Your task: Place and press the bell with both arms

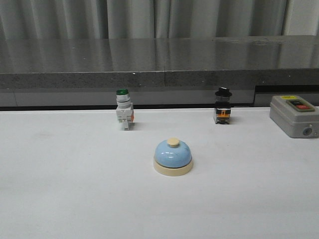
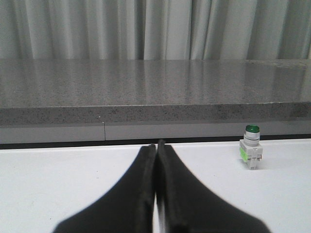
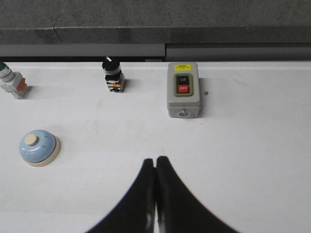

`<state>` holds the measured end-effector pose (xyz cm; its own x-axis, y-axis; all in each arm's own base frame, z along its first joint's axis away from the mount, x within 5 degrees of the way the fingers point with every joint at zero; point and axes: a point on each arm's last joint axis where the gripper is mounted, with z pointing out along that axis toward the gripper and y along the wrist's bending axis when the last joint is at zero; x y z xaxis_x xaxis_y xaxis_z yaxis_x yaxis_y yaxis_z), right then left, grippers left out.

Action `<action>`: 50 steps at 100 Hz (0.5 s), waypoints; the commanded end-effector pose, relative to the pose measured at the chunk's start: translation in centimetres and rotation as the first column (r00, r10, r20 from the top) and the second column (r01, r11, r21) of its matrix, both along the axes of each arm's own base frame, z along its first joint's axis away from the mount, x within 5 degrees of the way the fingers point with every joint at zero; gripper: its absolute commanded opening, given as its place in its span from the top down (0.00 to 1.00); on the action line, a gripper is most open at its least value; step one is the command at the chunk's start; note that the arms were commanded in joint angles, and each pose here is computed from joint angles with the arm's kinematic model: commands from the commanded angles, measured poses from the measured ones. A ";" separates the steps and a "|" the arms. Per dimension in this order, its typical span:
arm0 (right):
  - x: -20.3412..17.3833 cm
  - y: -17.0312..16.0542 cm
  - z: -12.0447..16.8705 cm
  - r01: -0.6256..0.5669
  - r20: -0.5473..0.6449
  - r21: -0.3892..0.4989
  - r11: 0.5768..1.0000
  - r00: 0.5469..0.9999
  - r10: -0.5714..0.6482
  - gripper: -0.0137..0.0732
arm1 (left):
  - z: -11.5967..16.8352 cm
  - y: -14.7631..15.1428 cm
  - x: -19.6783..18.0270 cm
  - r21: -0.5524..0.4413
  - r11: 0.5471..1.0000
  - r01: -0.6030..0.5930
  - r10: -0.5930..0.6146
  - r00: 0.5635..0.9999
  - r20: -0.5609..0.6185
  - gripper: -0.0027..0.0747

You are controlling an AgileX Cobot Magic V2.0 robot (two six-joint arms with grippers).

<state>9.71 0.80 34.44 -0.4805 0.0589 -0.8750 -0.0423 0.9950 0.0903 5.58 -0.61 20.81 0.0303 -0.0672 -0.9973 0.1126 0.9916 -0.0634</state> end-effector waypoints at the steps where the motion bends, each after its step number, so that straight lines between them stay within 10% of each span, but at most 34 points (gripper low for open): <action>1: 1.3 0.2 1.3 0.002 0.052 0.042 0.999 0.999 -0.004 0.91 | -0.5 0.0 -0.1 -0.023 1.000 0.004 -0.002 0.997 0.071 0.99; 50: 8.8 2.7 -1.3 -0.108 -0.180 0.106 0.988 0.976 0.126 0.91 | -0.5 0.0 -0.1 -0.023 1.000 0.004 -0.002 0.997 0.071 0.99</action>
